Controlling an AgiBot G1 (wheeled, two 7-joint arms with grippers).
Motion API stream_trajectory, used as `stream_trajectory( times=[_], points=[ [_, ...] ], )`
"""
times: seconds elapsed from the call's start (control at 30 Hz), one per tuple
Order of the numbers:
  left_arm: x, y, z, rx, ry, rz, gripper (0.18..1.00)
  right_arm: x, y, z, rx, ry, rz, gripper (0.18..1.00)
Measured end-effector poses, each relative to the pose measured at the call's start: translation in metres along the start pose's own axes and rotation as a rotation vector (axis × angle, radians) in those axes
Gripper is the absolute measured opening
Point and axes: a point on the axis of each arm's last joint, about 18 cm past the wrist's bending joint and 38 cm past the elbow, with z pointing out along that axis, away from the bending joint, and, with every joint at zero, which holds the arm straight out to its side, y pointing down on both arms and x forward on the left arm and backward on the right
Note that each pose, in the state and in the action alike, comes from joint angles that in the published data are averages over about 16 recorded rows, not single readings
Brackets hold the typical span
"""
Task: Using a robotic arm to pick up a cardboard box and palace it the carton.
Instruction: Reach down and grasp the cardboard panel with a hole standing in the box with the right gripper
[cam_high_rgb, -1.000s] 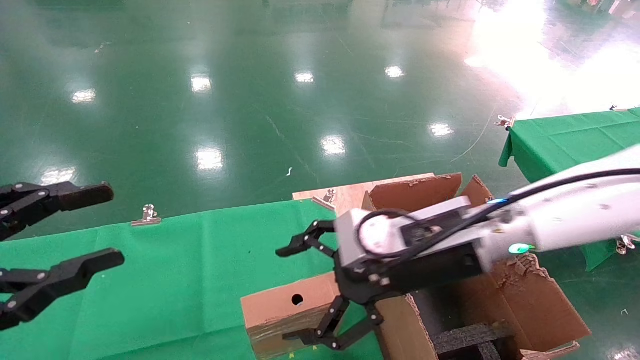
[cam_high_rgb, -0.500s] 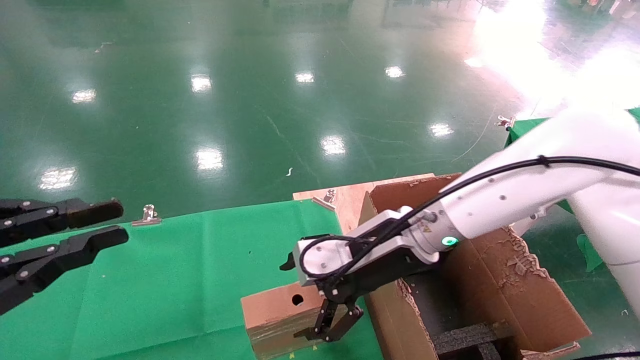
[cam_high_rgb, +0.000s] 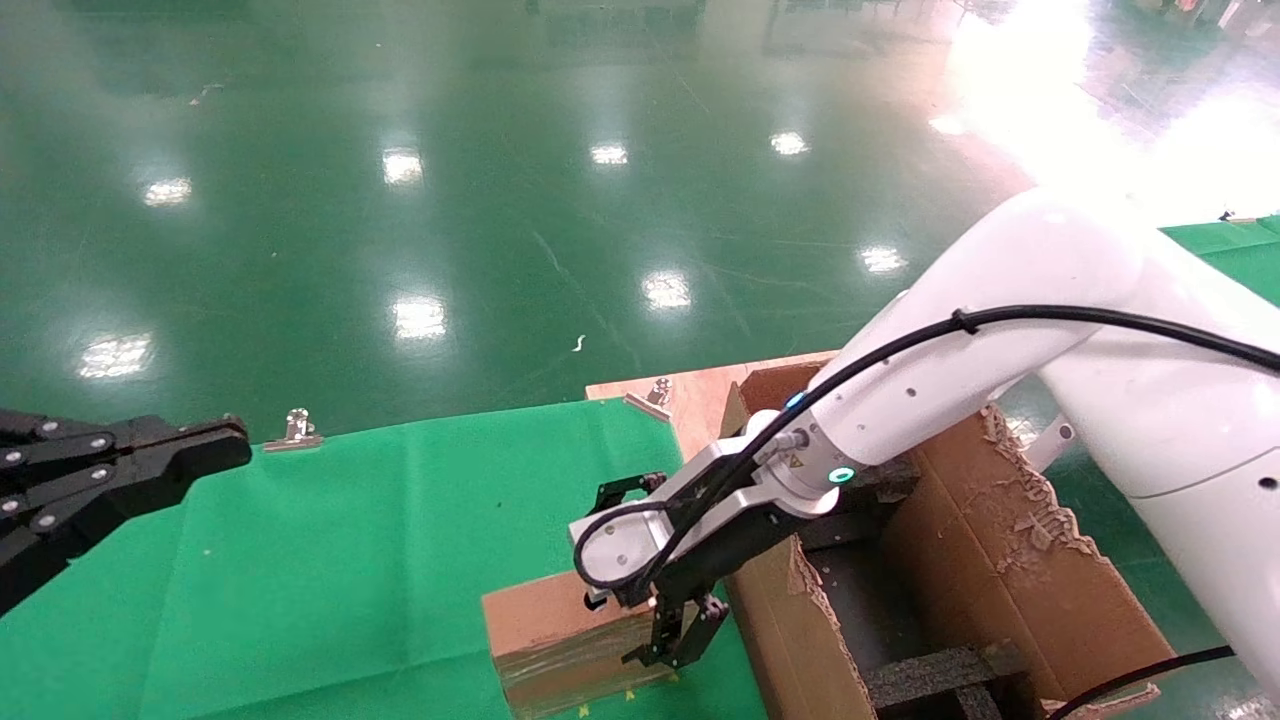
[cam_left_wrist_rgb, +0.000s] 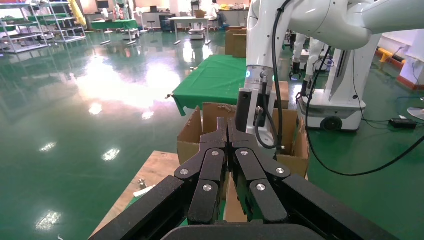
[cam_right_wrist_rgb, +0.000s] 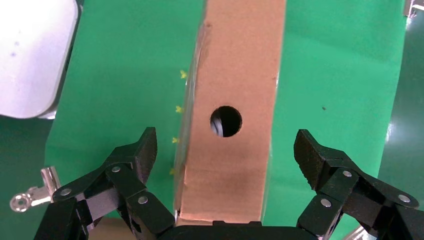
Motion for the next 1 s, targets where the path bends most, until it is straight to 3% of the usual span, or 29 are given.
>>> stream_trajectory(
  times=[0.4,0.77,1.0],
  points=[
    [-0.0001,0.0001,-0.0001,0.0,-0.001,0.0,0.24,0.0009,-0.0019,0.003,-0.019,-0.012,-0.018,0.98],
    [-0.0001,0.0001,-0.0001,0.0,-0.001,0.0,0.396,0.0006,-0.0015,0.0023,-0.012,-0.008,-0.013,0.872],
    [-0.0001,0.0001,-0.0001,0.0,-0.001,0.0,0.544,0.0005,-0.0013,0.0022,-0.01,-0.007,-0.011,0.742]
  ],
)
